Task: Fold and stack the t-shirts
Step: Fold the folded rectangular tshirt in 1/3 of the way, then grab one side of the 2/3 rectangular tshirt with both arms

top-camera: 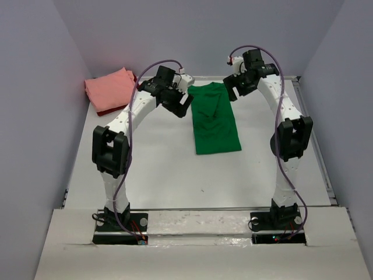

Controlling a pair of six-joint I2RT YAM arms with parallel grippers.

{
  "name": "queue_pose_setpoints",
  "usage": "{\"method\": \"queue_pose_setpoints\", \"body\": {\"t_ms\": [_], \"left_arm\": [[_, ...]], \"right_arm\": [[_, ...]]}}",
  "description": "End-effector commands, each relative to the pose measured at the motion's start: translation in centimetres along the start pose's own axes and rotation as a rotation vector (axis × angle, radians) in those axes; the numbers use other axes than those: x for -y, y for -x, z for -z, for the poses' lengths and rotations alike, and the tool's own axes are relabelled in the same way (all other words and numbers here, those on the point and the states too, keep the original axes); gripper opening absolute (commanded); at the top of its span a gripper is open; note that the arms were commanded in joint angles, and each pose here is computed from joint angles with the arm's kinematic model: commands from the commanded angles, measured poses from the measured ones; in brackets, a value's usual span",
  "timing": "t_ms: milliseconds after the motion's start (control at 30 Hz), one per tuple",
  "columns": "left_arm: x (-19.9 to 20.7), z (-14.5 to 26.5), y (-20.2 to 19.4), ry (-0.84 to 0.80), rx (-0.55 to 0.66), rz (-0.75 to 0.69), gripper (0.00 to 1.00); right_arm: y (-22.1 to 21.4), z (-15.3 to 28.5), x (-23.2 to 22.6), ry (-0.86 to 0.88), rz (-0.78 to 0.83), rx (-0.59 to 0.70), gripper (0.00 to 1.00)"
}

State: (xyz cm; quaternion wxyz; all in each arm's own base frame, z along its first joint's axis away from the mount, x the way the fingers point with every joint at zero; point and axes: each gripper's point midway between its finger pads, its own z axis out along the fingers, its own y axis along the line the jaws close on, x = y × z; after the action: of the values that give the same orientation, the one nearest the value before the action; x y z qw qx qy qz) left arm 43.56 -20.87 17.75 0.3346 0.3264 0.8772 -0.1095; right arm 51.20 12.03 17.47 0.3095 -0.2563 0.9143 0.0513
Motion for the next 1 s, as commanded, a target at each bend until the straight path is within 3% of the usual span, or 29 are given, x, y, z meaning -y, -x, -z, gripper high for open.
{"method": "queue_pose_setpoints", "body": {"t_ms": [0, 333, 833, 967], "left_arm": [[4.0, -2.0, 2.3, -0.198, 0.044, -0.043, 0.99], [5.9, -6.0, 2.6, -0.262, 0.058, -0.093, 0.98], [8.6, -8.9, 1.9, -0.288, 0.040, -0.159, 0.93], [9.6, -10.0, 1.4, -0.310, 0.021, -0.168, 0.87]], "right_arm": [[1.1, 4.0, 1.5, -0.066, -0.025, 0.056, 0.87], [-1.5, 6.5, 4.1, -0.121, -0.074, 0.036, 0.88], [-3.0, 5.5, 3.0, -0.073, -0.096, 0.003, 0.88], [-3.2, 5.4, 2.8, -0.065, -0.094, -0.001, 0.88]]}}
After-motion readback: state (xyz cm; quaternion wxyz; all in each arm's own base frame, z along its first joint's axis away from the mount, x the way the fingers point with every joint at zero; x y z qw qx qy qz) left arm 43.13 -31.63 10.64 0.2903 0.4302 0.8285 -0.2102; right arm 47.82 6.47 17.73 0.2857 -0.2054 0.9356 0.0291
